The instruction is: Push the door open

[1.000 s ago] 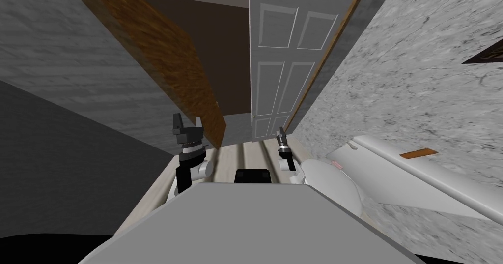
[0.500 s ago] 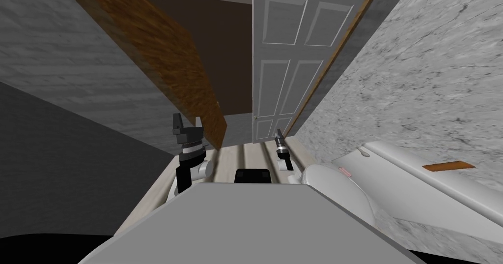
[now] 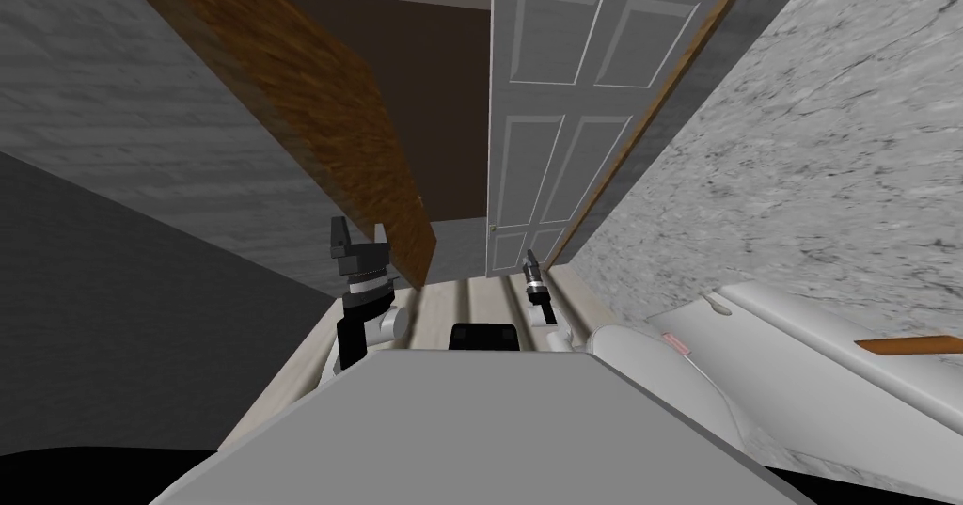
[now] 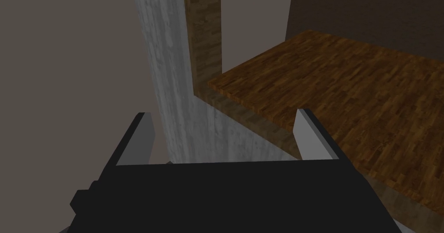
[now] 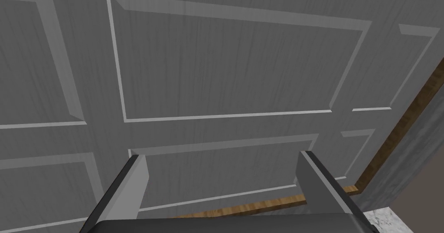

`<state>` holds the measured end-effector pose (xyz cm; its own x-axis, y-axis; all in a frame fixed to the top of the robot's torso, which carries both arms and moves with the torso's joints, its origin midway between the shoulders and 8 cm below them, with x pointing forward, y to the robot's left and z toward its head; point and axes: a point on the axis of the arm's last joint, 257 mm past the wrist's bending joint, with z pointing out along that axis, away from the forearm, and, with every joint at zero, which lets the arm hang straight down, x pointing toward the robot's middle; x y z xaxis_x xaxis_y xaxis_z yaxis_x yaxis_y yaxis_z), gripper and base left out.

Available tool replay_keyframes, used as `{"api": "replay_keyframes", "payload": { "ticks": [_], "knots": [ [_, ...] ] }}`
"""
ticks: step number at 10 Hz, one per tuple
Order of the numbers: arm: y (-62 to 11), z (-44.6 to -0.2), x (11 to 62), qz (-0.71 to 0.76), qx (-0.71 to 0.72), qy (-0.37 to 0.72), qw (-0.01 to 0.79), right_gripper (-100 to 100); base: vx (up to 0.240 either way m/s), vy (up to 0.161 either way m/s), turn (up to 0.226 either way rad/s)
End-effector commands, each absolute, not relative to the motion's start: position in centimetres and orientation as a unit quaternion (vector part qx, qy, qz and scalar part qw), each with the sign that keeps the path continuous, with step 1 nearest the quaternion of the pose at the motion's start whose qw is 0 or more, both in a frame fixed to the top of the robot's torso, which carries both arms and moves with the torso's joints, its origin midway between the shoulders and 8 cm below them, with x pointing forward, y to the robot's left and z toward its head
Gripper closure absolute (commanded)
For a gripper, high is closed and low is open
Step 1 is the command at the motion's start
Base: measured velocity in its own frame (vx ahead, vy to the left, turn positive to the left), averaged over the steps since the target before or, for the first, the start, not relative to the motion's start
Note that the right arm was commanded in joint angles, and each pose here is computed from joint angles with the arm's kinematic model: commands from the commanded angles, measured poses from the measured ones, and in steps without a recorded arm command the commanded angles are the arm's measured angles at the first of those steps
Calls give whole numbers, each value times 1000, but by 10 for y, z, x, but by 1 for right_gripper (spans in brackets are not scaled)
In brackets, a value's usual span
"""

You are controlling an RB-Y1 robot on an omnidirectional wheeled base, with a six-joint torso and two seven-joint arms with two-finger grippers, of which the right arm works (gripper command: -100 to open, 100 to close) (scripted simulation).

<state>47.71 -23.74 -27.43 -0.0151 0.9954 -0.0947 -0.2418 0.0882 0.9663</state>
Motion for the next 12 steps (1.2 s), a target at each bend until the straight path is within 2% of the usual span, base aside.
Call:
{"api": "replay_keyframes", "payload": {
  "ticks": [1,12],
  "knots": [
    [-234,-286,477,537,412,470,566,-100,101,5,48],
    [-208,-347,479,525,448,500,524,-100,98,8,38]
  ]
}}
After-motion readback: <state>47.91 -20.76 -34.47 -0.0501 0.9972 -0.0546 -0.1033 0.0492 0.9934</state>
